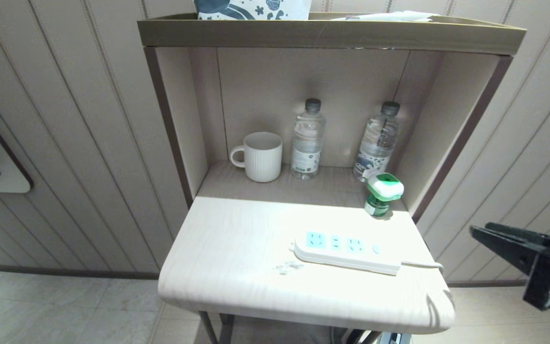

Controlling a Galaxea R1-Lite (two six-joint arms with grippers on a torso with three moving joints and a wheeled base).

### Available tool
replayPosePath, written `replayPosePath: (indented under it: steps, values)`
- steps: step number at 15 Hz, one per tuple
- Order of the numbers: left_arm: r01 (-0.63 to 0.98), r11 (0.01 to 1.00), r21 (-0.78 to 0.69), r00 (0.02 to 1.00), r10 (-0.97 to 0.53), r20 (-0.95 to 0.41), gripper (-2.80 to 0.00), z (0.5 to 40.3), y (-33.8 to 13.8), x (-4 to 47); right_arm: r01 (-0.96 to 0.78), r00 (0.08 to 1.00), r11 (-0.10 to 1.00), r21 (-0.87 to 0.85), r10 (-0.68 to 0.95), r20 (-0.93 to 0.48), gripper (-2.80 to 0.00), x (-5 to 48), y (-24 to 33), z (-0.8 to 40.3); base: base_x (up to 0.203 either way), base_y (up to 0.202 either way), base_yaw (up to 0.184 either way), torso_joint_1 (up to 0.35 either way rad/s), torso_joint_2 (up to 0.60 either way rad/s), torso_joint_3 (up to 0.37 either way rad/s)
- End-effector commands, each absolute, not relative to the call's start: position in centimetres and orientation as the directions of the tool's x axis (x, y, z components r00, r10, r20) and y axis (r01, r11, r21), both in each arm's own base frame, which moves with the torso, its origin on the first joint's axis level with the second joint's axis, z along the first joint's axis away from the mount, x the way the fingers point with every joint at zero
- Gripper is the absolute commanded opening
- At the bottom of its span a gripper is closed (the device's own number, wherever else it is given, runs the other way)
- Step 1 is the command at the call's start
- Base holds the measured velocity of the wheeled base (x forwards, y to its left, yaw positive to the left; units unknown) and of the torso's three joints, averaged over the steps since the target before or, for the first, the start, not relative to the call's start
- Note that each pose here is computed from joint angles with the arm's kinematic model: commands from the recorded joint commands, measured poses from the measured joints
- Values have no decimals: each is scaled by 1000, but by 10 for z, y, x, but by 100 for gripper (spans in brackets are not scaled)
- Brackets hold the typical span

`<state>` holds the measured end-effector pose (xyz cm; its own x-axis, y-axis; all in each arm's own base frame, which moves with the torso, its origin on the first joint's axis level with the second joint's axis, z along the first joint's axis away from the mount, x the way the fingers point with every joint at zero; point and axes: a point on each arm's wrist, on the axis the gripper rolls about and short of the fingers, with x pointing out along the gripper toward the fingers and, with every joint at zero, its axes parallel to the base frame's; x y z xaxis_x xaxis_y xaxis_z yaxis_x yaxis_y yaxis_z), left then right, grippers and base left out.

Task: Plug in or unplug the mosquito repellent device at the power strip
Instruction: Pick up the mosquito repellent liquid

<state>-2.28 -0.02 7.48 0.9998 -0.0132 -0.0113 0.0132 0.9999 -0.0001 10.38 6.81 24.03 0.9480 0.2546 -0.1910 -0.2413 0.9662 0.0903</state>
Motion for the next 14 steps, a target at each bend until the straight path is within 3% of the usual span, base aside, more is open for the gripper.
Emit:
replayPosePath:
  steps: [1, 7, 14]
  values:
    - [14, 1000, 0, 1000, -14, -11, -280, 75, 0, -23, -244, 932, 969, 47, 247, -265, 0, 129, 92, 235, 0, 0, 0, 0, 0, 0]
    - [14, 1000, 0, 1000, -14, -11, -280, 75, 0, -23, -187, 933, 982, -20, 171, -317, 0, 175, 122, 235, 0, 0, 0, 0, 0, 0]
    - [13, 1000, 0, 1000, -13, -12, -280, 75, 0, -23, -57, 941, 998, -38, 41, -335, 0, 228, 117, 232, 0, 0, 0, 0, 0, 0]
